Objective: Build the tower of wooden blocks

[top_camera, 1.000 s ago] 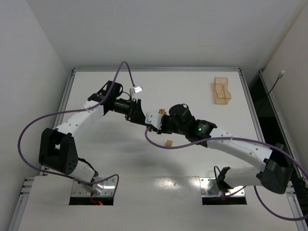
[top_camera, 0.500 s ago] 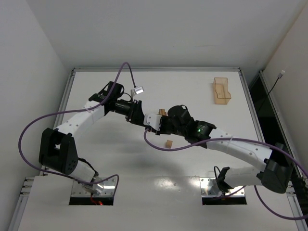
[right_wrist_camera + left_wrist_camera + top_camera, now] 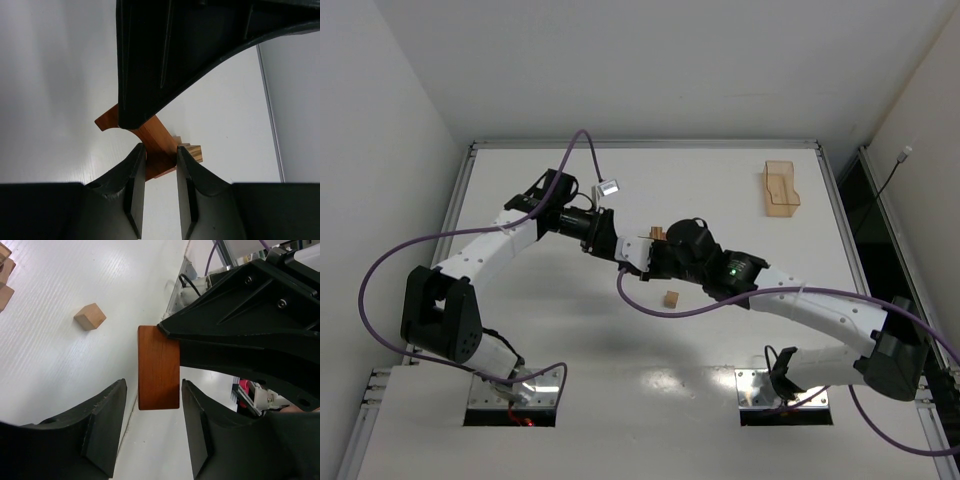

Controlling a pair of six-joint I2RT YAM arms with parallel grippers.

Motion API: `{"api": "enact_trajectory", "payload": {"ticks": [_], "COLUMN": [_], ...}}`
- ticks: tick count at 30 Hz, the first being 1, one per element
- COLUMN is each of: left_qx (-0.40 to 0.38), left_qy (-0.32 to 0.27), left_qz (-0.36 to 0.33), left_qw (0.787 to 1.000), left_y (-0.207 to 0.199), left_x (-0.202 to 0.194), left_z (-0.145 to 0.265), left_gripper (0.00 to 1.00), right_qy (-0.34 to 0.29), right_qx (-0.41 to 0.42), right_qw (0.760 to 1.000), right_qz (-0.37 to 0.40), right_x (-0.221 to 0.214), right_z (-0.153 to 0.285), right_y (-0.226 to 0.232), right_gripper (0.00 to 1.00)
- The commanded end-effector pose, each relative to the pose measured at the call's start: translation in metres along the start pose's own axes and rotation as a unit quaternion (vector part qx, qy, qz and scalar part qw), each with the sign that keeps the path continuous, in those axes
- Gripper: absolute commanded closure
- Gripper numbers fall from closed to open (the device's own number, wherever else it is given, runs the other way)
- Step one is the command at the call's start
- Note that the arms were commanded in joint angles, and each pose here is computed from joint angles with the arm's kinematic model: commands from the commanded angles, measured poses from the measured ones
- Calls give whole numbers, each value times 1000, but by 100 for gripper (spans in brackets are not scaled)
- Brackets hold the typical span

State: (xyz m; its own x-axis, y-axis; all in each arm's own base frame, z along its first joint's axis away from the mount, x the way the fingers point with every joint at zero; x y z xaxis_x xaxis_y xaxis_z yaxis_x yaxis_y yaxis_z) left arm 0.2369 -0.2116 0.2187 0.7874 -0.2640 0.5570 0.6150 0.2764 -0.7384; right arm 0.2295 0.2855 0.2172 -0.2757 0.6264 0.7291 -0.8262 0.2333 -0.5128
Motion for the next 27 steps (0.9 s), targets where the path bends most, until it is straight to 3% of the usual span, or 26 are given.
{"api": "enact_trajectory", "payload": {"ticks": [1,8,13,15,16,17,20,24,27], "left_qx": [-8,2,23,45,56,79,150,254,323], "left_qy": [-6,-6,-9,-15,-21,-28,-48,-88,-118], "left_qz": [-30,-25,-14,-13,-6,-5,16,43,58], "left_qw": [1000,1000,1000,999,998,996,987,962,937], "left_y": [-6,-4,1,4,6,7,20,39,49], "left_x": [8,9,10,9,9,8,0,-11,-14], "left_z": [-1,-1,-1,0,0,4,9,22,36], "left_gripper": [56,69,100,100,100,100,100,100,100], "right_qy": [-43,-45,-42,-29,-24,-8,6,18,38], "right_qx": [-23,-19,-16,-26,-33,-38,-71,-134,-197], "right_qw": [999,999,999,999,999,999,996,984,965], "right_qz": [2,-1,-7,-16,-23,-29,-54,-119,-167], "right_x": [28,29,26,22,20,14,12,11,2], "right_z": [3,5,4,5,5,3,6,19,31], "right_y": [-14,-10,-7,-9,-10,-10,-18,-38,-60], "right_gripper": [100,100,100,100,94,77,46,29,23]}}
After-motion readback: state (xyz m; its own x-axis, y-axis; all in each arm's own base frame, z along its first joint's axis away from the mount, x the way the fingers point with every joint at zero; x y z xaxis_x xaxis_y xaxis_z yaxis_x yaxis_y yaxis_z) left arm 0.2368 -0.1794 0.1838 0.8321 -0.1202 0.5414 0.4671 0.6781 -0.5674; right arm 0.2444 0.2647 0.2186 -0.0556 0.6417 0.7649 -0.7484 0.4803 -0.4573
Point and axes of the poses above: each gripper's point midway between its finger pads, its own z axis back along the fingers, its own y axis along the line the jaws close on, x = y × z, the point moved 4 cm from there along z, back along the fingers, and after that the axes turned 2 degrees about -z, right-handed, at the moved point
